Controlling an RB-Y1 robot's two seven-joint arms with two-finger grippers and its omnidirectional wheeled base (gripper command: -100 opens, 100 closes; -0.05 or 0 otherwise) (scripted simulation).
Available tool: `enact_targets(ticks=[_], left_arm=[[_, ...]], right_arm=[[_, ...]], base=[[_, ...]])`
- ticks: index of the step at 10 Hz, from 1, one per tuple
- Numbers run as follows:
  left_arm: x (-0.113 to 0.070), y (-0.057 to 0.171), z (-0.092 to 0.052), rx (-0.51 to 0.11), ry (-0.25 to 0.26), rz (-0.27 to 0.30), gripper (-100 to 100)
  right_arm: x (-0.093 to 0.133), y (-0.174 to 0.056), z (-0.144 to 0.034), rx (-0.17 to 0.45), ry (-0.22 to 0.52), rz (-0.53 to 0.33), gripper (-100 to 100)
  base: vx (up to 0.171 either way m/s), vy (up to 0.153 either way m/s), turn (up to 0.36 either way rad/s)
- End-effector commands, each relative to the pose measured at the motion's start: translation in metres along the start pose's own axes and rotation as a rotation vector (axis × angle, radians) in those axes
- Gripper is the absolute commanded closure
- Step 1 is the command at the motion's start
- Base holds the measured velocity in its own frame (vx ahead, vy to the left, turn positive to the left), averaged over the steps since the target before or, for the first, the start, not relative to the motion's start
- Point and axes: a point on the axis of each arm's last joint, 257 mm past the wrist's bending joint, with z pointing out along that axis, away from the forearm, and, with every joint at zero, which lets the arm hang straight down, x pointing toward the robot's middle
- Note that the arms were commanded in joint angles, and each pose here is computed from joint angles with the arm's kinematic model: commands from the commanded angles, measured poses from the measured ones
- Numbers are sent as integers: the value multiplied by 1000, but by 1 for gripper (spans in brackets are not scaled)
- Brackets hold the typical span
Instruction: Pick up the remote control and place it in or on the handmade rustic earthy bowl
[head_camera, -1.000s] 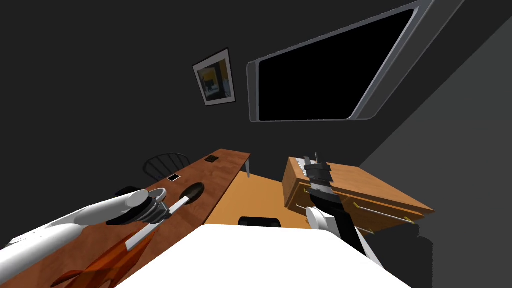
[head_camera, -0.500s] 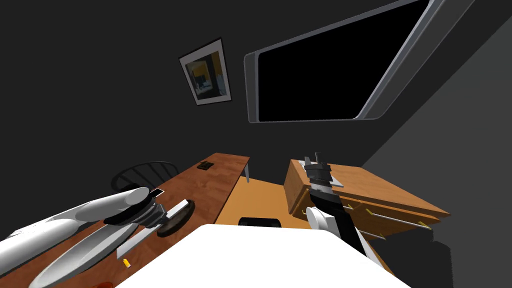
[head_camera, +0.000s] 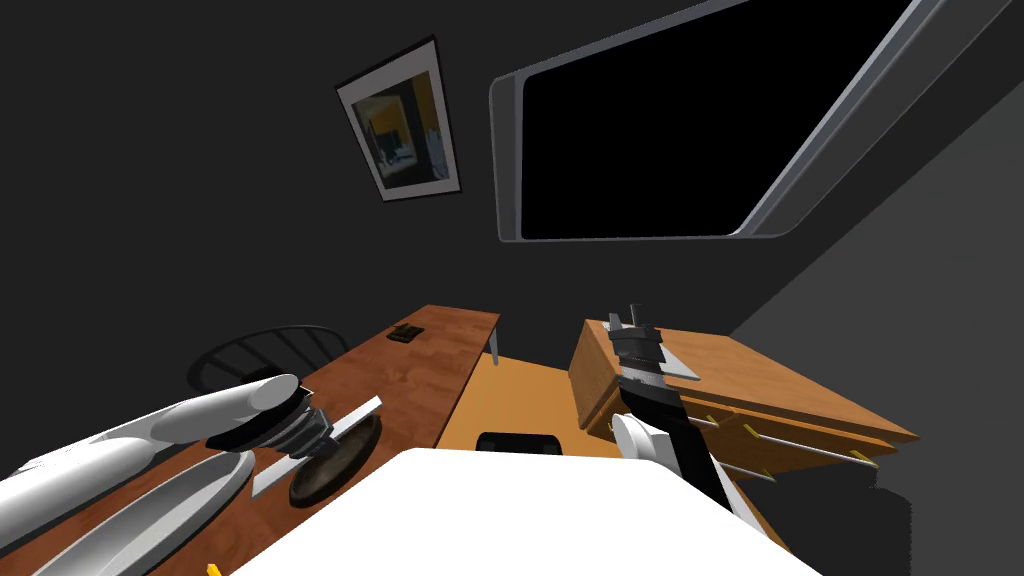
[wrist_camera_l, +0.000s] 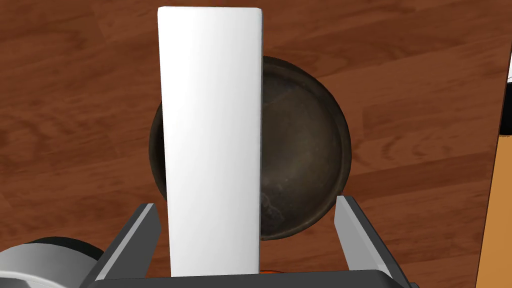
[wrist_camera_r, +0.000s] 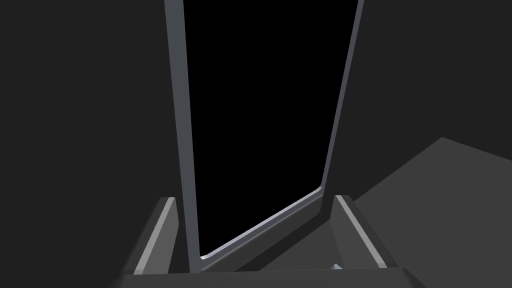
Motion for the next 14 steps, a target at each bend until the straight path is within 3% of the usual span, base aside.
enact_targets(ticks=[1,2,3,4,8,9,10,11,14], left_arm=[[0,0,0,0,0,0,-100],[0,0,0,1,1,0,-100],[0,0,0,1,1,0,0],[11,-3,-16,2,7,5,-100],[32,-6,-49,1,16,19,-100],[35,-6,-54,1,17,22,-100],[34,-6,-48,2,17,21,-100],[34,-6,-49,1,16,20,0],[34,-6,-49,1,16,20,0]], right_arm=[[0,0,0,0,0,0,0],[0,0,0,0,0,0,0],[0,0,0,0,0,0,0],[0,0,0,0,0,0,0],[0,0,0,0,0,0,0],[0,0,0,0,0,0,0],[0,0,0,0,0,0,0],[0,0,0,0,0,0,0],[0,0,0,0,0,0,0]], base=[[0,0,0],[0,0,0],[0,0,0],[-29,7,44],[-43,12,36],[-30,13,24],[-13,5,0],[0,0,0],[0,0,0]])
